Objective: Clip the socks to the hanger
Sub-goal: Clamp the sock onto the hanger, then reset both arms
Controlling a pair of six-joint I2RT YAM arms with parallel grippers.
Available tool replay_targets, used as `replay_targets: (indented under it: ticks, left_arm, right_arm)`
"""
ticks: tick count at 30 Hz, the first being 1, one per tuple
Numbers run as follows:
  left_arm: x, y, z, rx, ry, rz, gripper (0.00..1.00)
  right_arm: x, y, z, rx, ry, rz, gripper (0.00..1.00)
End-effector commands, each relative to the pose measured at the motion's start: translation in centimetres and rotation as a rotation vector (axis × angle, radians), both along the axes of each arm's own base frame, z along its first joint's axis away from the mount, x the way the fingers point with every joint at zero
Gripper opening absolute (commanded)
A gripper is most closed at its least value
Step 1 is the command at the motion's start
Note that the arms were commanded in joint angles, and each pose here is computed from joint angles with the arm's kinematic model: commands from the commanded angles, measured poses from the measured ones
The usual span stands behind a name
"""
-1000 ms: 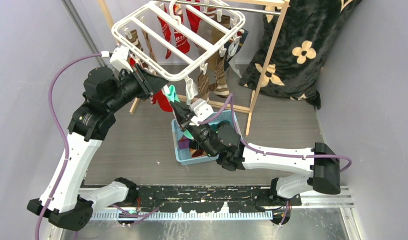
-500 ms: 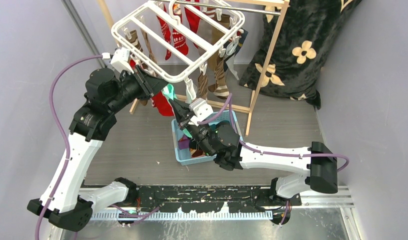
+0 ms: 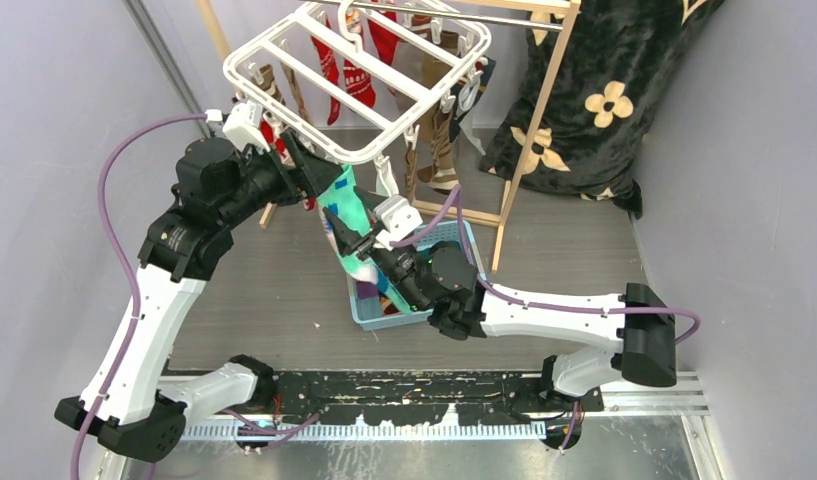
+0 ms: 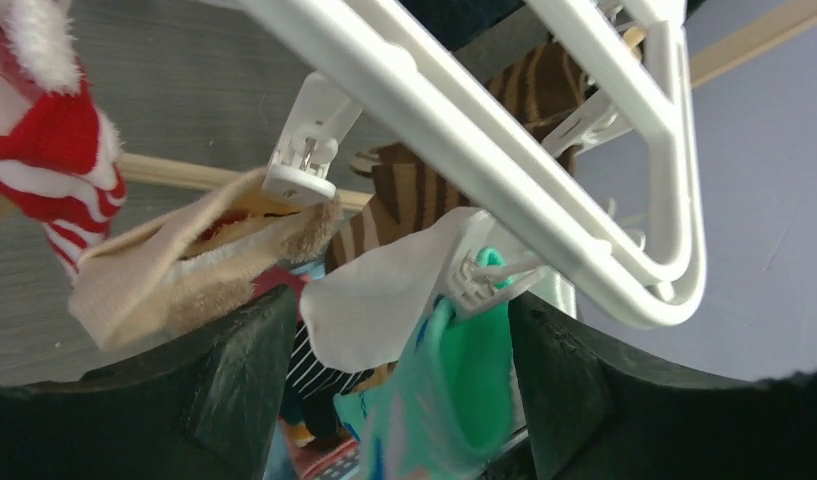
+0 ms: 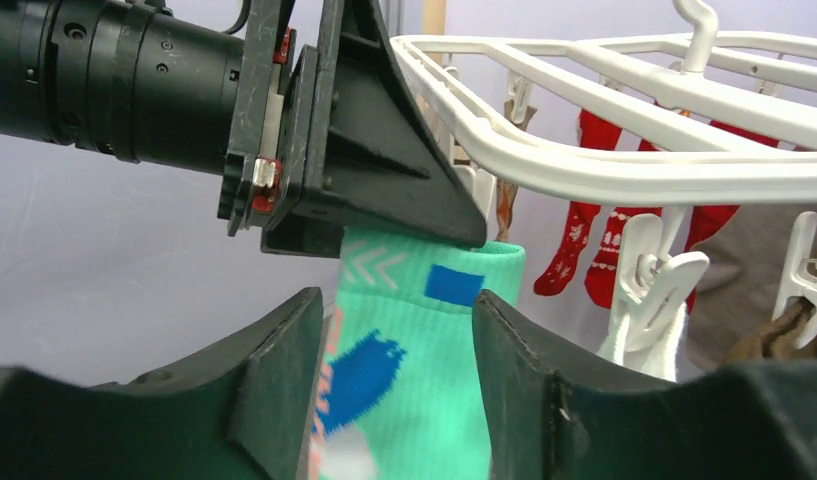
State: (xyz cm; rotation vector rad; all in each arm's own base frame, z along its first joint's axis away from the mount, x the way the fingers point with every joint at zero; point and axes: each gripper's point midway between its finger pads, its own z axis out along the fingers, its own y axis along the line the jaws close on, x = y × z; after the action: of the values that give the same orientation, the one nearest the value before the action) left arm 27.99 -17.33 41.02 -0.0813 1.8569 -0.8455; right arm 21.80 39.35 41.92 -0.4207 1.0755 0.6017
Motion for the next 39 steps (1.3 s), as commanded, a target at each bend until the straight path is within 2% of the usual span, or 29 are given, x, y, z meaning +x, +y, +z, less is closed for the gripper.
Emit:
replay_targets:
  ticks: [1, 3, 7, 10, 13, 17, 20, 22, 26, 27, 30, 32, 36, 39]
  left_arm:
    - [-1.0, 0.9, 0.8, 0.109, -0.034, -0.027, 0.78]
    - [-1.6, 1.7, 0.3, 0.165, -0.018, -0.031, 0.81]
    - [-3.4, 3.2, -0.5, 0.255, -0.044, -0.073, 0.88]
    - [-4.5, 5.2, -1.5, 0.357, -0.041, -0.073, 0.92]
    - [-4.0, 7.8, -3.7, 0.42, -0.022, -0.033, 0.93]
    - [-0.5, 12.2, -9.4, 0.454, 0.036, 0.071, 0.93]
    - [2.0, 15.9, -13.9, 0.442, 0.122, 0.157, 0.92]
    - [3.0, 17.5, -16.7, 0.426, 0.16, 0.183, 0.95]
    - [4.1, 19.2, -21.8, 0.434, 0.165, 0.224, 0.96]
    - [4.7, 19.7, -22.6, 0.455, 0.13, 0.241, 0.96]
    - [5.3, 20.3, -25.6, 0.477, 0.09, 0.272, 0.96]
    - [5.6, 20.3, -27.1, 0.46, 0.073, 0.284, 0.96]
    - [6.2, 19.3, -29.0, 0.391, 0.023, 0.269, 1.0]
    - [6.6, 19.2, -30.3, 0.376, -0.021, 0.281, 1.0]
  right_arm:
    - [-1.0, -2.8, 4.2, 0.085, -0.001, 0.007, 0.69]
    - [-1.1, -4.3, 4.1, 0.078, 0.021, -0.008, 0.82]
    - [-1.2, -7.4, 2.8, 0.02, 0.097, -0.048, 0.99]
    - [-0.6, -10.9, 0.9, -0.037, 0.202, -0.144, 1.0]
    - [1.7, -16.9, -2.3, -0.048, 0.339, -0.374, 1.0]
    - [4.7, -27.2, -6.7, 0.106, 0.47, -0.675, 1.0]
    - [5.6, -34.1, -10.1, 0.228, 0.499, -0.881, 1.0]
    - [5.7, -37.9, -12.7, 0.27, 0.53, -1.028, 1.0]
    - [6.5, -41.6, -18.1, 0.17, 0.609, -1.216, 1.0]
    - [6.6, -42.6, -19.3, 0.161, 0.631, -1.261, 1.0]
    - [7.2, -44.6, -22.0, 0.169, 0.669, -1.319, 1.0]
    - [7.3, -45.8, -22.8, 0.171, 0.638, -1.361, 1.0]
    - [7.8, -46.3, -24.2, 0.12, 0.562, -1.316, 1.0]
    - [8.9, -46.3, -25.3, 0.158, 0.576, -1.278, 1.0]
